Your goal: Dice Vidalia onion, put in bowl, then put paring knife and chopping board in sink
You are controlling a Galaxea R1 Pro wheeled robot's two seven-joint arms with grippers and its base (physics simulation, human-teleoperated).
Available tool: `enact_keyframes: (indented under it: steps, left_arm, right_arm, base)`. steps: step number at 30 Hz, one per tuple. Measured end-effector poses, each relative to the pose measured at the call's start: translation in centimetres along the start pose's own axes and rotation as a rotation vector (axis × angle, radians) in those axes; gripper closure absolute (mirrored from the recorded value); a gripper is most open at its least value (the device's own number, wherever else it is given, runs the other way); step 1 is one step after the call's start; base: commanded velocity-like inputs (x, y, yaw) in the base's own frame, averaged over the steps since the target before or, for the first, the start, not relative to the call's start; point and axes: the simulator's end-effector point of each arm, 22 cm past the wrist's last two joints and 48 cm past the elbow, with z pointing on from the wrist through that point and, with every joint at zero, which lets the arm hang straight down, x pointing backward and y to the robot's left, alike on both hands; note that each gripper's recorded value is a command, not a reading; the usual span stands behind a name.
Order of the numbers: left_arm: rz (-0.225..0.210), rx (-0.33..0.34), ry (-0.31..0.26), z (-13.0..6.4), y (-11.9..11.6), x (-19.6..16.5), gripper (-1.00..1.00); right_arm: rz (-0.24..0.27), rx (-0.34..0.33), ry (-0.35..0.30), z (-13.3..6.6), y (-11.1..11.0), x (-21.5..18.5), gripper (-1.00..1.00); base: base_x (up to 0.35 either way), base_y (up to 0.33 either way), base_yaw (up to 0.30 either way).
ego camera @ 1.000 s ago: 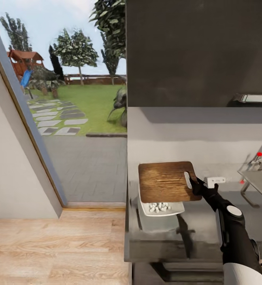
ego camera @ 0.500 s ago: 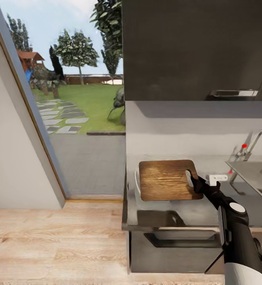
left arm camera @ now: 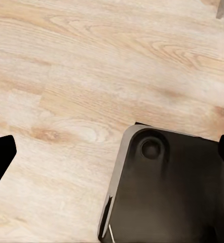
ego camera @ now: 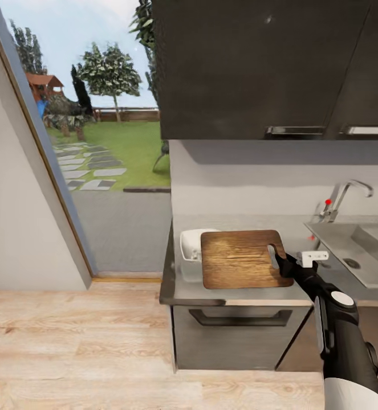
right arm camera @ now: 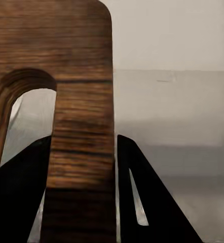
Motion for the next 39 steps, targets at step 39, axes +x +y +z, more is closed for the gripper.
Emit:
enact_keyframes:
  steps: [39]
  left_arm:
    - [-0.001, 0.000, 0.001, -0.03, -0.01, 0.05, -1.00]
  right_arm:
    - [0.000, 0.000, -0.001, -0.08, -0.01, -0.05, 1.00]
  base:
    - [0.005, -0.290, -0.018]
